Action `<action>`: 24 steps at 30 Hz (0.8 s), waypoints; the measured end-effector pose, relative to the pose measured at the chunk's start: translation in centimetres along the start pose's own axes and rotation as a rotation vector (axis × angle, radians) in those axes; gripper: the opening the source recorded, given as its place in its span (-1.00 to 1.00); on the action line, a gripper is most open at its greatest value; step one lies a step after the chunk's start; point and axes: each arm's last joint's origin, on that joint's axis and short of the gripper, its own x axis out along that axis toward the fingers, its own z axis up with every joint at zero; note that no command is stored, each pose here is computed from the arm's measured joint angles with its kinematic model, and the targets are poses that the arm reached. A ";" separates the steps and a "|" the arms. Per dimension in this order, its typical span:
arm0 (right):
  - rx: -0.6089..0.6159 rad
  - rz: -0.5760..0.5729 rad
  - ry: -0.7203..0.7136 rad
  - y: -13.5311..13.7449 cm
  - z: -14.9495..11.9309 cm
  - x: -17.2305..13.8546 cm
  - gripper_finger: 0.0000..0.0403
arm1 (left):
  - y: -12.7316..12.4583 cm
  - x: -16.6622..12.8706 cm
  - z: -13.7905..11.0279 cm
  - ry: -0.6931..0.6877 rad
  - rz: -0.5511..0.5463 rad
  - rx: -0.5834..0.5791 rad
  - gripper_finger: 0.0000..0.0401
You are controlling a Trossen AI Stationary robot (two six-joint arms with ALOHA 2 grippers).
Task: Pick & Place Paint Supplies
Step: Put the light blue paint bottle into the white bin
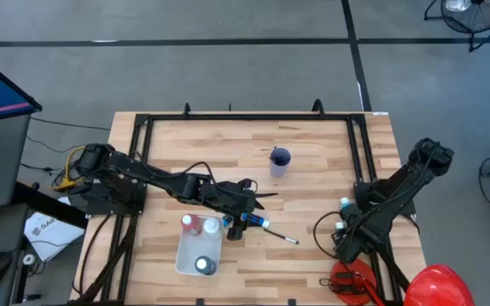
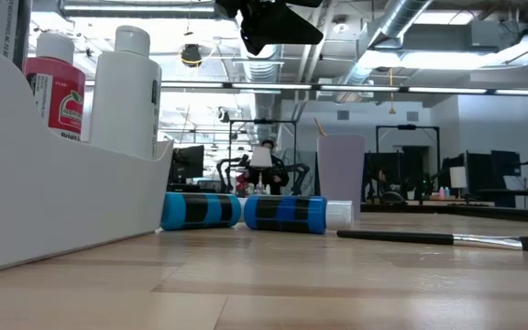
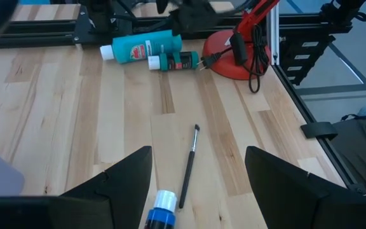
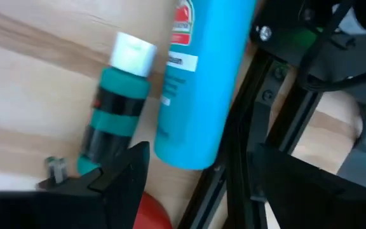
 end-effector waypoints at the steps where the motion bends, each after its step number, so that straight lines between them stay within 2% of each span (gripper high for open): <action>1: -0.002 0.004 0.008 0.0 0.0 0.5 0.37 | 0.0 0.0 0.0 0.000 0.000 0.000 0.23; 8: -0.019 0.080 0.058 0.4 0.2 3.6 0.37 | -0.1 0.0 0.0 -0.005 -0.006 0.001 0.23; 14: 0.009 0.032 0.060 -0.2 0.6 5.1 0.37 | -0.2 0.0 0.0 -0.006 -0.007 0.002 0.23; 24: 0.023 0.065 0.089 -0.3 1.1 7.2 0.35 | -0.2 0.0 0.1 -0.012 -0.005 0.002 0.23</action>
